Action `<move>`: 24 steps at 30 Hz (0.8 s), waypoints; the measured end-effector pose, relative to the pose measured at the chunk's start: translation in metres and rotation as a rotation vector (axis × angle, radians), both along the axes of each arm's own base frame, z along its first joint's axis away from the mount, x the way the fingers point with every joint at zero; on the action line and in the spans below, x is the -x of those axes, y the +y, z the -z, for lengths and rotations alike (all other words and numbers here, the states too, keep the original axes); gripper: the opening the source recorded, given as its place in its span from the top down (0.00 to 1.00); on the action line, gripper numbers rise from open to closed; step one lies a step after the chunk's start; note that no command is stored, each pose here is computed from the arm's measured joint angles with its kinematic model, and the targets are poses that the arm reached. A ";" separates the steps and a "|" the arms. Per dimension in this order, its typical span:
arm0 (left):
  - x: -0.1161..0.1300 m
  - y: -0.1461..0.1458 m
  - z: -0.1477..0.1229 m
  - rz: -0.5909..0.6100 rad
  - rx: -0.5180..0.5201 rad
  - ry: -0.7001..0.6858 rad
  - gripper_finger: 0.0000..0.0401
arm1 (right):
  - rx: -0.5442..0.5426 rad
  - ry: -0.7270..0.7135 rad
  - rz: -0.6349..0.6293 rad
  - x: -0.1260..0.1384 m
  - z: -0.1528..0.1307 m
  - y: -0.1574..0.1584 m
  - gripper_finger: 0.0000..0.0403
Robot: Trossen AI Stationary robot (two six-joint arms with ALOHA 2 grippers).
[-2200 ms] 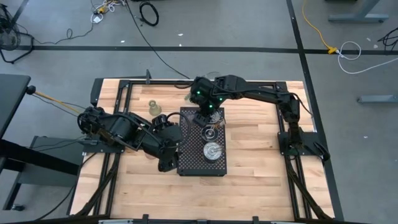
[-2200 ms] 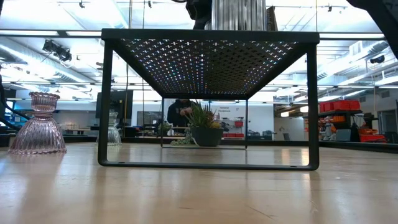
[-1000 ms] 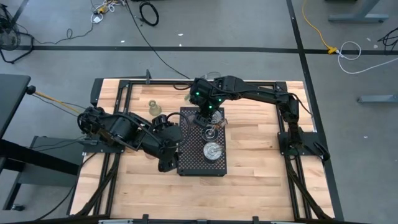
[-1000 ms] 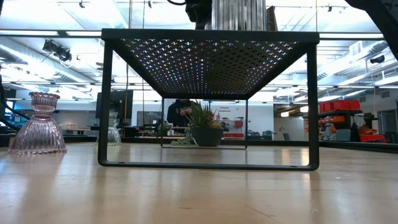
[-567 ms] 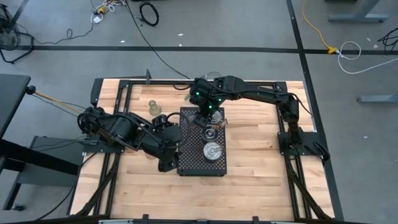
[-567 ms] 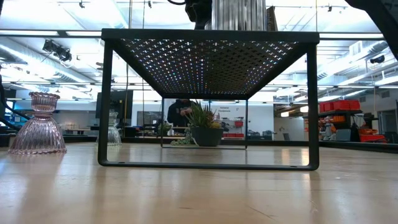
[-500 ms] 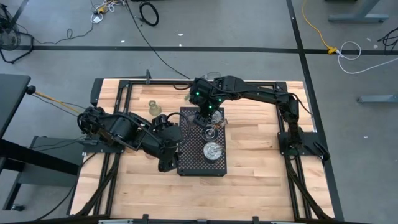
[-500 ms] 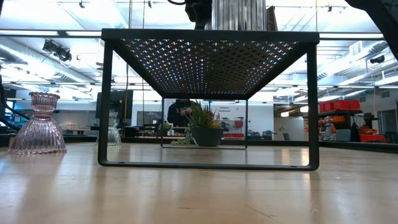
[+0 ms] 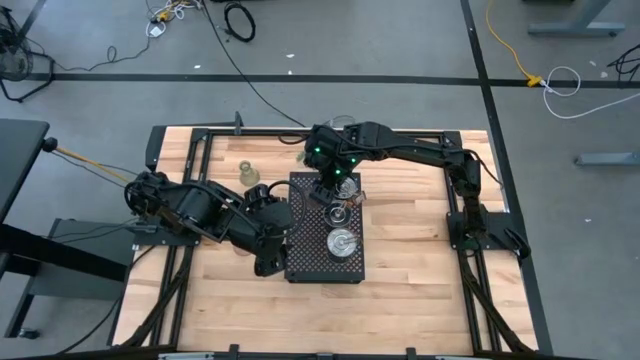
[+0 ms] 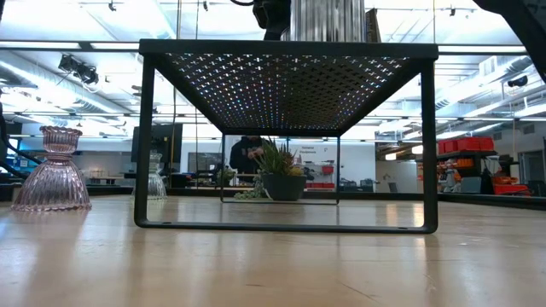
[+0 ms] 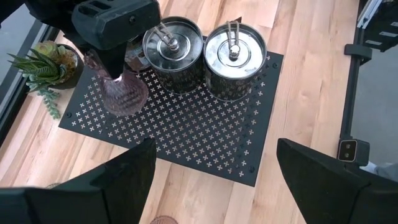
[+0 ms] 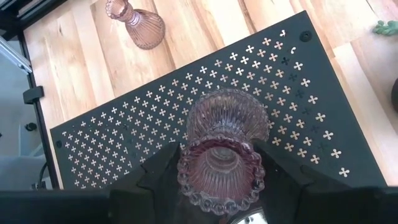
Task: Pick & Place candle stick holders
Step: Put the right pink glass candle holder on the shelf
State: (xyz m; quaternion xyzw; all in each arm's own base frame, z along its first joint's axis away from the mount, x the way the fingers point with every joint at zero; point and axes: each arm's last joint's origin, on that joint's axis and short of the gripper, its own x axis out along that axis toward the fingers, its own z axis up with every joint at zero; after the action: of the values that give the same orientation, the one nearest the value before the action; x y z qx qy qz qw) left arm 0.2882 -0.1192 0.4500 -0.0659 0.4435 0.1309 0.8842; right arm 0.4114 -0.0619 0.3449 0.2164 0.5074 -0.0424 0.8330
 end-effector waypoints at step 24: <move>0.000 0.000 0.000 0.002 0.003 0.001 0.17 | 0.012 -0.058 -0.021 -0.005 -0.003 0.000 0.53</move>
State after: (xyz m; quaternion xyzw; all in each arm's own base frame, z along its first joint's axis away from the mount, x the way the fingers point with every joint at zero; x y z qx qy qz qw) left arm 0.2882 -0.1193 0.4500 -0.0668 0.4444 0.1295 0.8839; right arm 0.4159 -0.0623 0.3475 0.2072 0.4852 -0.0305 0.8490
